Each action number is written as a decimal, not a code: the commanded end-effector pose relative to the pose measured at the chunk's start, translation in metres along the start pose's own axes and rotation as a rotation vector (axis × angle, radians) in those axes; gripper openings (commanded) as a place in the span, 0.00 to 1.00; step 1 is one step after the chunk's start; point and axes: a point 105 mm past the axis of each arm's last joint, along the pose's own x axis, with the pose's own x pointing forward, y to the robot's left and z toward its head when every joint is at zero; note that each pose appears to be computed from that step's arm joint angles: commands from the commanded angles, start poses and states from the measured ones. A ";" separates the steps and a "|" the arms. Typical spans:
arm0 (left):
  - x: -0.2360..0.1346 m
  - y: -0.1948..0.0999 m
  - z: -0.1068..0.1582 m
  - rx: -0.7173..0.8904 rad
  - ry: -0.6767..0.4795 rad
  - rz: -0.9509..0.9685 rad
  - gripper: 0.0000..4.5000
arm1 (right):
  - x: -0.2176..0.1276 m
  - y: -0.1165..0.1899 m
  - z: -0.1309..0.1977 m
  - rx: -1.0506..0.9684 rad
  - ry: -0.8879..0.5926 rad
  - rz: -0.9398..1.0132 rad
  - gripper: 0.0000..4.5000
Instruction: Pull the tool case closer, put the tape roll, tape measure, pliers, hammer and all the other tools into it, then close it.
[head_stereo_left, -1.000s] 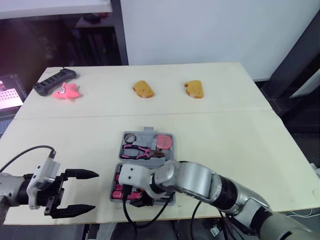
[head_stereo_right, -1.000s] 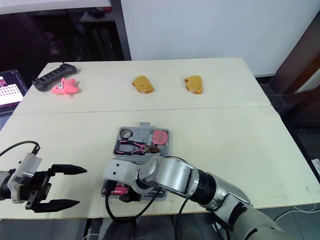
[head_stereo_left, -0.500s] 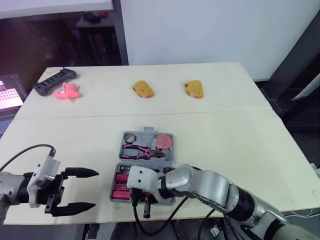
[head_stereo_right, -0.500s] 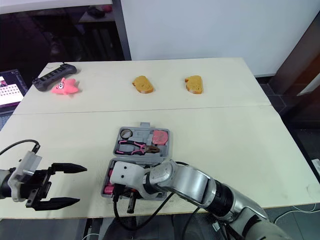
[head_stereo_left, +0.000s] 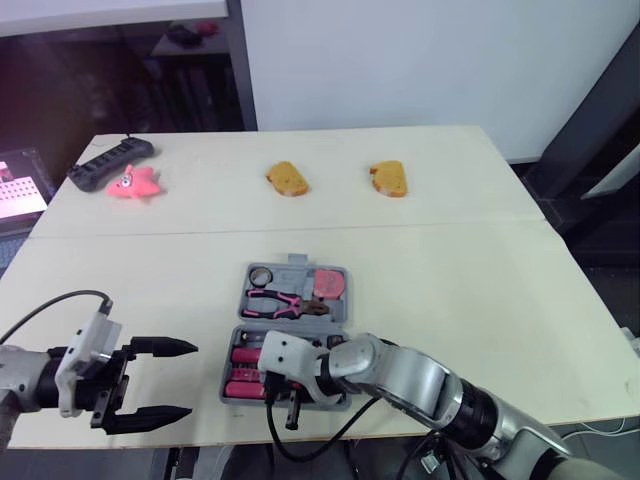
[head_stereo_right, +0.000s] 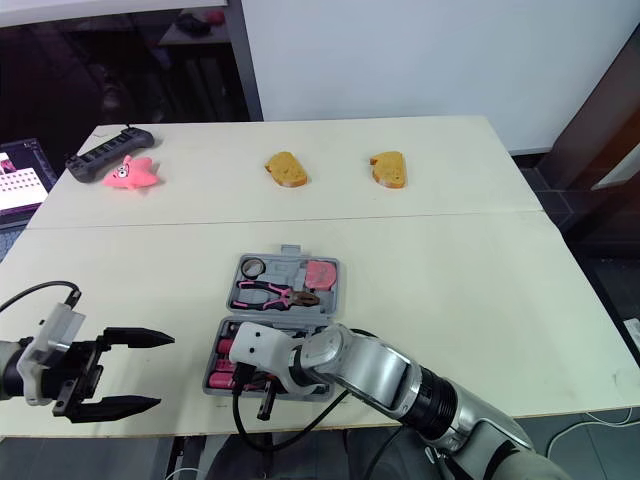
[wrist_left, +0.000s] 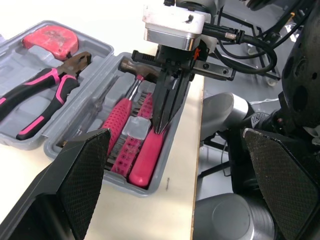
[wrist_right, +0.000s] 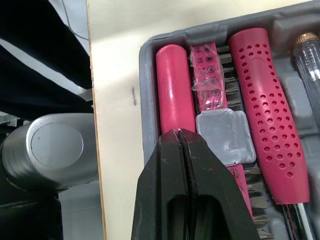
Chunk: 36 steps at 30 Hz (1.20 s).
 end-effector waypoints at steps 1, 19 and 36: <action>-0.002 0.000 0.008 0.033 -0.010 0.005 1.00 | 0.011 0.004 -0.044 0.107 0.179 0.002 0.01; 0.001 0.032 -0.006 -0.020 -0.023 0.224 1.00 | -0.083 -0.038 0.069 -0.041 -0.450 -0.115 0.01; 0.068 0.112 -0.059 -0.120 0.031 0.438 0.01 | -0.091 -0.098 -0.088 0.194 0.004 -0.415 0.00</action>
